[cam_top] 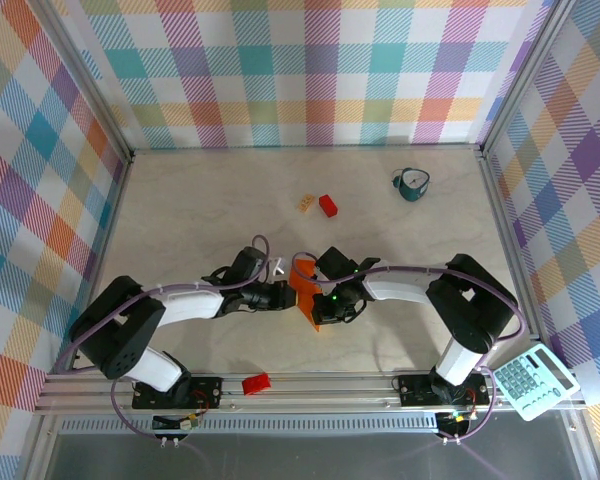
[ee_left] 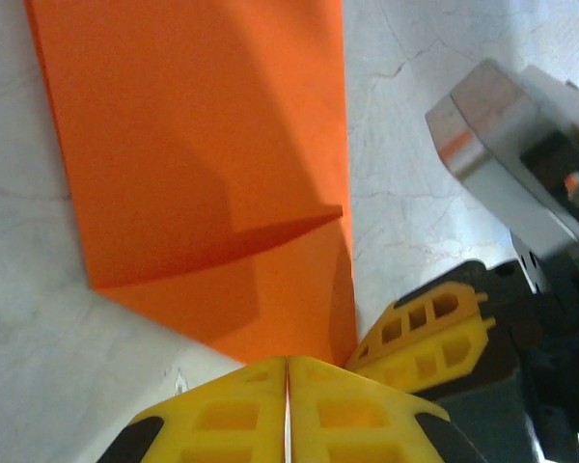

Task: Fold a paper plane with a square sheet of paper (fold left side to right side)

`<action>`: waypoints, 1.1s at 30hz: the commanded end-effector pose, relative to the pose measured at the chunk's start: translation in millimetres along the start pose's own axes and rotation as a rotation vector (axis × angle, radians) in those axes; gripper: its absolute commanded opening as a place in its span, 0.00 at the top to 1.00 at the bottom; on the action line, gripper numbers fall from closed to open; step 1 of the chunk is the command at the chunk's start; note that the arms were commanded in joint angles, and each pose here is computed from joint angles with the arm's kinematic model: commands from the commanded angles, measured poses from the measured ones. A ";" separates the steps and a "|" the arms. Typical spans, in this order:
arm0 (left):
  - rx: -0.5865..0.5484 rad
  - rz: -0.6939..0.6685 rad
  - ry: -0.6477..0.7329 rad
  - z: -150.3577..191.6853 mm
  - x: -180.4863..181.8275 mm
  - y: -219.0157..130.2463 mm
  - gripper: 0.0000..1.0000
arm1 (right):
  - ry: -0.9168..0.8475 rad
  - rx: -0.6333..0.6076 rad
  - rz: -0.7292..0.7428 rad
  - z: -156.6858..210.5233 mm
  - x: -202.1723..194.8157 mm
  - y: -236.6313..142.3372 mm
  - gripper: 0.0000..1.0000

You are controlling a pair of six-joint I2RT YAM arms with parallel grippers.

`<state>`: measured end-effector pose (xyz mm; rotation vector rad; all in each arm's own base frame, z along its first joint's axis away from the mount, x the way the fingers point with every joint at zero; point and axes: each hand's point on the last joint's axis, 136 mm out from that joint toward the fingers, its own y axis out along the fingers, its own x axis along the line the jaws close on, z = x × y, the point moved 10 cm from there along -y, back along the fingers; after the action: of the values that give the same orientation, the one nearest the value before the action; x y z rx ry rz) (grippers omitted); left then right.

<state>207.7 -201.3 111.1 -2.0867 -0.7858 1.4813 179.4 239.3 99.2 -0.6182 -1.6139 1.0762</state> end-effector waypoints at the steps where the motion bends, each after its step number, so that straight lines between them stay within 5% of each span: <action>1: -0.026 0.028 0.021 -11.6 -8.6 7.4 0.92 | 0.064 0.098 0.216 21.8 -37.7 14.7 1.00; 14: 0.036 -0.103 -0.032 -4.2 10.4 25.9 0.99 | 0.047 0.082 0.183 17.6 -31.6 11.1 1.00; 27: 0.081 -0.218 -0.111 11.6 15.5 26.8 1.00 | -0.020 -0.092 -0.018 0.0 10.5 -36.8 1.00; 33: 0.083 -0.243 -0.127 13.5 15.4 28.2 1.00 | 0.009 -0.090 -0.117 -1.7 13.5 -27.2 1.00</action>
<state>216.3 -220.0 93.5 -1.9440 -0.9176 1.4912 181.7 236.5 136.6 -0.6194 -1.7141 0.9546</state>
